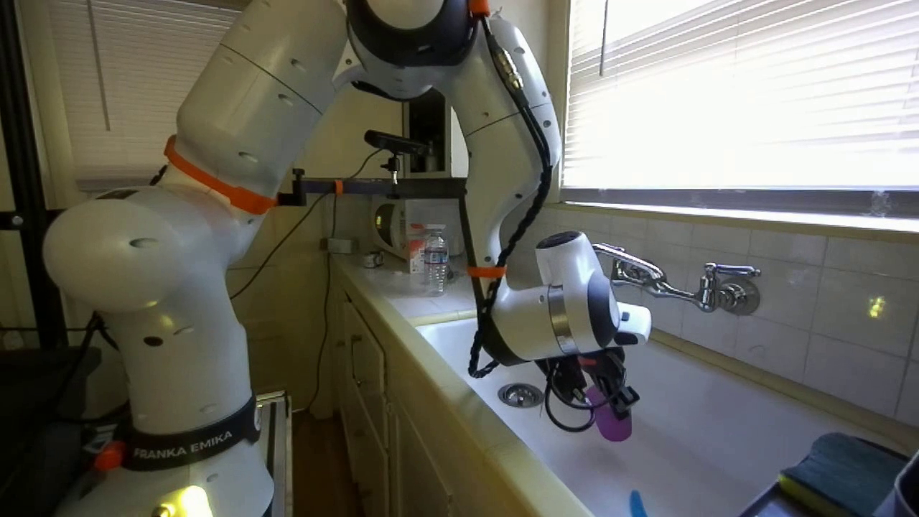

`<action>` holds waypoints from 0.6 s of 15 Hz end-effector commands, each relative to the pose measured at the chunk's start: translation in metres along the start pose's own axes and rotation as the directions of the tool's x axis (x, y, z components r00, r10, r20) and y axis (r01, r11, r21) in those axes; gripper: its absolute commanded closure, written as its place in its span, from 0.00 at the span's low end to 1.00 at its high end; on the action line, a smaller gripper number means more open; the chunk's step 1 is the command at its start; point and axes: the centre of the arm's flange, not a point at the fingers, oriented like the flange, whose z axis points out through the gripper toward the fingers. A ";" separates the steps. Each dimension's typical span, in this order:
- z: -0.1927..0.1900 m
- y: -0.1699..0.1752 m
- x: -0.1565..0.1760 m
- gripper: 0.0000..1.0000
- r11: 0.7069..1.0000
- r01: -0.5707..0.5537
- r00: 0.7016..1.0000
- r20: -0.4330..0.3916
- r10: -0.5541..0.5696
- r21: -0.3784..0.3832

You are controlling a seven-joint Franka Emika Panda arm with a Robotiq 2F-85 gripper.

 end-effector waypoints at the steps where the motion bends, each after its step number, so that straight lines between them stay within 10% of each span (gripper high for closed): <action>1: 0.004 0.008 -0.005 0.99 0.993 -0.121 0.992 0.032 0.120 0.011; 9: 0.012 0.010 -0.012 0.99 0.956 -0.293 0.940 0.188 0.284 0.022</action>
